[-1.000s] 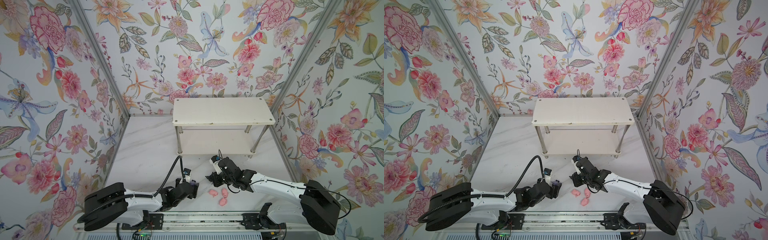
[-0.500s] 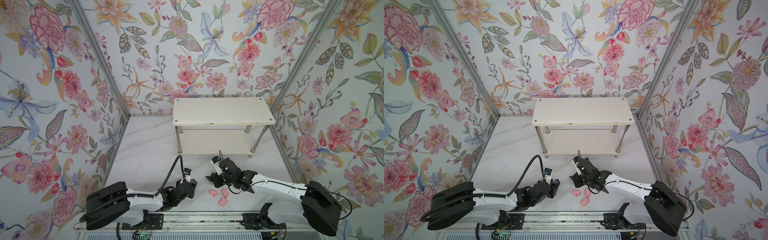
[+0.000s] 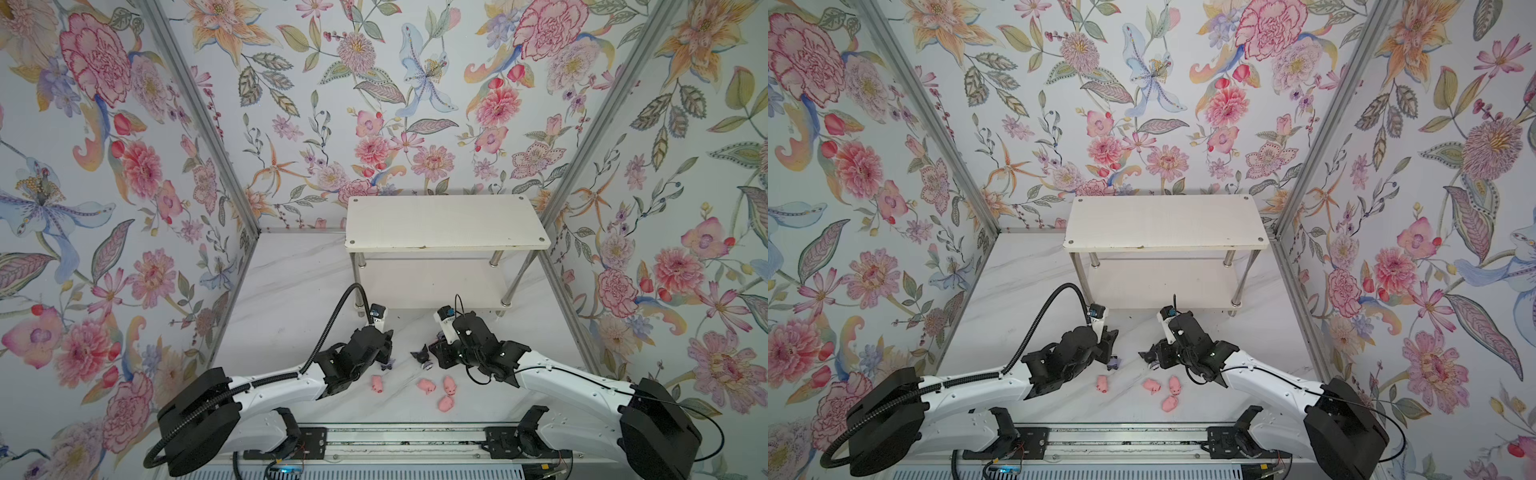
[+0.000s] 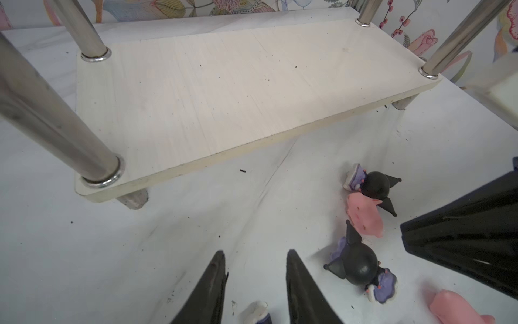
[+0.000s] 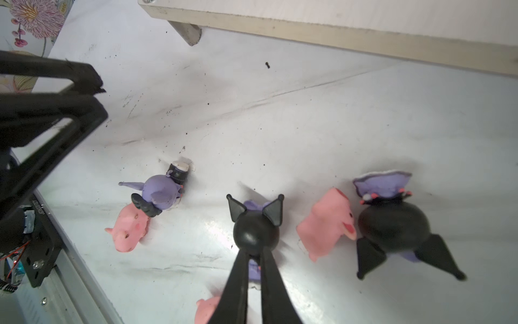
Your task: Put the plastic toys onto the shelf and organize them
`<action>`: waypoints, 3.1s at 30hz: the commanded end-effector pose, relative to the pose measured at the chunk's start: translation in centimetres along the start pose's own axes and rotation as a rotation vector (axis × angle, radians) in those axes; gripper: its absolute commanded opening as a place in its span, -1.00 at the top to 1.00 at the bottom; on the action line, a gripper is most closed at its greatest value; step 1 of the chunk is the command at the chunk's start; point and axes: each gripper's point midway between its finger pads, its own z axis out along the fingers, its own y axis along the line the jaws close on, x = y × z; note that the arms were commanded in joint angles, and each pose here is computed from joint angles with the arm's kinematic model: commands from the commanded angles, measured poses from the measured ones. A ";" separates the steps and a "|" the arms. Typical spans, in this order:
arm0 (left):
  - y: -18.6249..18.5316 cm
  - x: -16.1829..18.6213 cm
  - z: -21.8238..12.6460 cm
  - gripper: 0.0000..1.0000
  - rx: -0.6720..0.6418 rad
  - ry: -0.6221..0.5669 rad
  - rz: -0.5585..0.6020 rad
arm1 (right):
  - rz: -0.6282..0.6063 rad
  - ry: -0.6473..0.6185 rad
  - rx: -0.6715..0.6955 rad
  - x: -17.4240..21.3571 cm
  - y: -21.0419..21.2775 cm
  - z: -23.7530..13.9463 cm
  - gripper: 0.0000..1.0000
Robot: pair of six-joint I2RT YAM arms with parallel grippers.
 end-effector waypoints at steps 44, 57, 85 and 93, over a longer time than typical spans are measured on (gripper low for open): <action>-1.7 10.2 -1.2 -0.60 0.071 0.223 -0.198 | -0.086 0.095 -0.127 1.2 3.4 1.0 0.68; -2.4 10.2 0.8 -0.65 0.158 0.227 -0.237 | -0.102 0.125 -0.111 1.8 3.9 2.0 0.67; 0.7 9.7 0.2 -0.70 0.029 0.243 -0.193 | -0.080 0.125 -0.093 2.7 2.7 1.8 0.66; -1.0 11.3 -0.3 -0.72 0.050 0.289 -0.183 | -0.081 0.126 -0.107 2.5 3.1 2.1 0.66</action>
